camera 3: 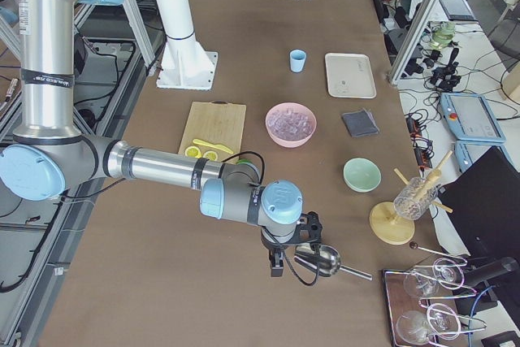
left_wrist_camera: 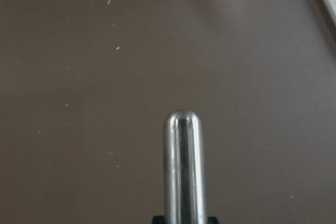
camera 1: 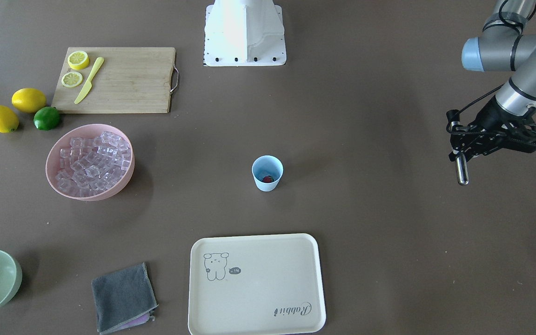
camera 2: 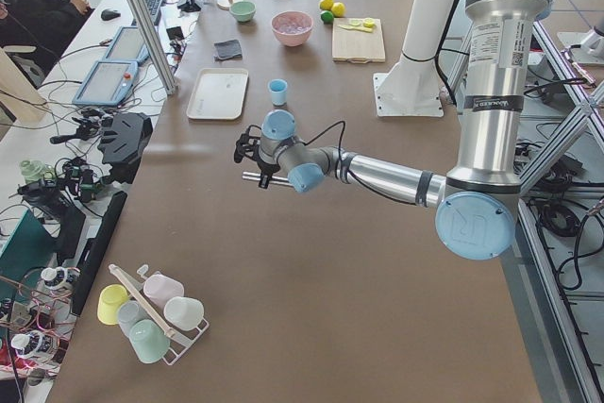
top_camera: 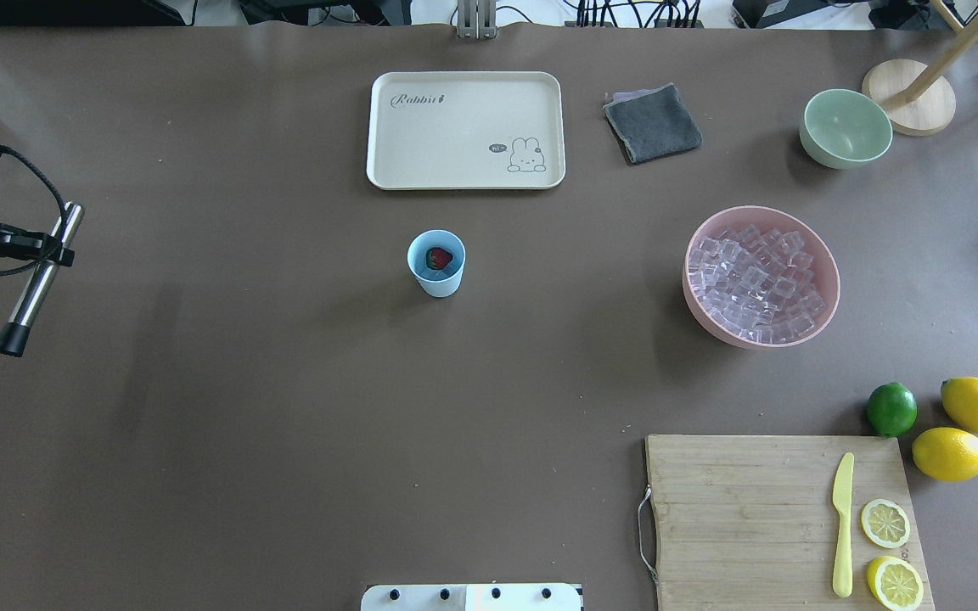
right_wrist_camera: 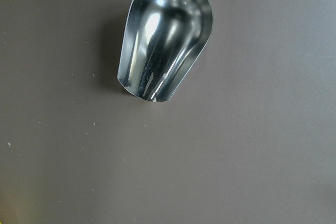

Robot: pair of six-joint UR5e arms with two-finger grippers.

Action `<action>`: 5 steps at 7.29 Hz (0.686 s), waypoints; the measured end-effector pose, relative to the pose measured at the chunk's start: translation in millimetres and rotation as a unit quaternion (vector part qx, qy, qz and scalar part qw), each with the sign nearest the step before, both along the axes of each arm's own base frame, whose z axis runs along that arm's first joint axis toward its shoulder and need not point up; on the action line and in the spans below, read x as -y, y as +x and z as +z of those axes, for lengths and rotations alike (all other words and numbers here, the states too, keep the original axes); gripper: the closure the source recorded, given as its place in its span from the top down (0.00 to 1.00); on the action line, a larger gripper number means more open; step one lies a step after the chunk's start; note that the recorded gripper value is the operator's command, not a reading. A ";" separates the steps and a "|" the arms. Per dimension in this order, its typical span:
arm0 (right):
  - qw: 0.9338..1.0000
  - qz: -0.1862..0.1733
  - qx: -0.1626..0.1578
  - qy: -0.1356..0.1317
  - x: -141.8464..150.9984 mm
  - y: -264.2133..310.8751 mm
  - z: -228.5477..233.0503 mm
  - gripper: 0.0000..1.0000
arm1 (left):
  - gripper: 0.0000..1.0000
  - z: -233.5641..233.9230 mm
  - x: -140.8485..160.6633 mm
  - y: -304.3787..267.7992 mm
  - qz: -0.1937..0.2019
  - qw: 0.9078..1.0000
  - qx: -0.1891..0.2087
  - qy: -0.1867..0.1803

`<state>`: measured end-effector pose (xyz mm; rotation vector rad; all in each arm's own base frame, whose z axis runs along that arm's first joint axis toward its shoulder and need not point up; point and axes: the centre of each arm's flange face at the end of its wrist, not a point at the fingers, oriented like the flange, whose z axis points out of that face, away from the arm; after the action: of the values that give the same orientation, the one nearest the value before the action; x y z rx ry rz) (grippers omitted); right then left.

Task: Mash ice and strawberries in cup
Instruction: 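Carry the pestle back toward the table edge near the left arm, then lower the pestle onto the table and open the left gripper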

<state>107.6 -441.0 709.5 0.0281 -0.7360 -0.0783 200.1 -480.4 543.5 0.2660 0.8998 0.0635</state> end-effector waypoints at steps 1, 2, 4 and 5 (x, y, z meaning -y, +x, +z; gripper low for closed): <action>1.000 0.000 -0.001 -0.001 0.8 0.3 0.4 0.99 | 0.42 33.2 -16.4 -13.4 0.006 1.000 0.016 -0.019; 1.000 0.000 -0.002 0.000 1.9 0.4 -0.2 0.99 | 0.85 56.2 -31.6 -23.4 0.007 0.999 0.026 -0.033; 1.000 0.000 -0.002 0.000 2.4 0.5 -0.6 0.99 | 0.98 91.9 -46.4 -32.3 0.007 0.998 0.035 -0.046; 1.000 0.000 -0.001 0.000 2.5 0.5 -0.2 0.99 | 0.99 100.5 -43.8 -30.5 0.008 0.999 0.031 -0.041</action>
<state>108.0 -443.5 709.3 0.0271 -0.7332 -0.0782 169.6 -436.6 644.0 0.1797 0.8409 0.0503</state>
